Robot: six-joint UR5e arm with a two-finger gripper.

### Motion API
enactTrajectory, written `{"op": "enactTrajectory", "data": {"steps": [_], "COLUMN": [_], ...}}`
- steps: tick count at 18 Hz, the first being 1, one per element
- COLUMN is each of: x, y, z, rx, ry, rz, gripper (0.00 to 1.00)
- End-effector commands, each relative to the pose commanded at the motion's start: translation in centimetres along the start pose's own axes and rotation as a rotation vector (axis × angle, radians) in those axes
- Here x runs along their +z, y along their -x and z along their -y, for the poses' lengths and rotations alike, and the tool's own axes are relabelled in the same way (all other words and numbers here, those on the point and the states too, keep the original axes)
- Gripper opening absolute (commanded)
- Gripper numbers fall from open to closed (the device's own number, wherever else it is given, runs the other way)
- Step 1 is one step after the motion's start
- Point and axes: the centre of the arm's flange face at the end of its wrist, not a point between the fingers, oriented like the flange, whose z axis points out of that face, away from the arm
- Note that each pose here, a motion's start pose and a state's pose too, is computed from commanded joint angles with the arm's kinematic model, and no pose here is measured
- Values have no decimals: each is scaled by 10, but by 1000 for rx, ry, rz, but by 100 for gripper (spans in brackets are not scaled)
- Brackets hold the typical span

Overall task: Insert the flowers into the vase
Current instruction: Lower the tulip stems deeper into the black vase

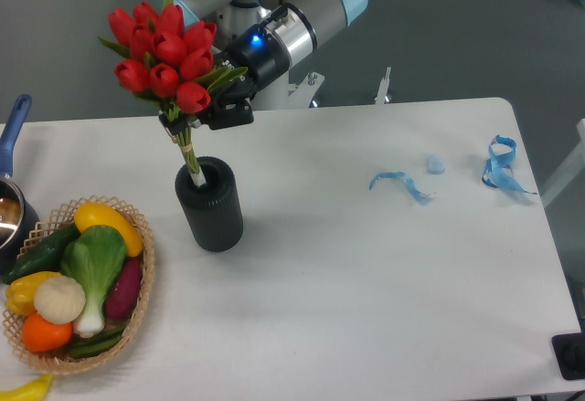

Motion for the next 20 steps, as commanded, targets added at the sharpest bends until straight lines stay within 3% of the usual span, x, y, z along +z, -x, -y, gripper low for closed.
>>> {"op": "enactTrajectory", "data": {"steps": [8, 20], "x": [-15, -8], "y": [6, 20], "z": [-39, -83], "rx": [13, -27], "ry": [12, 40], "rz": [42, 25], "gripper": [16, 21]}}
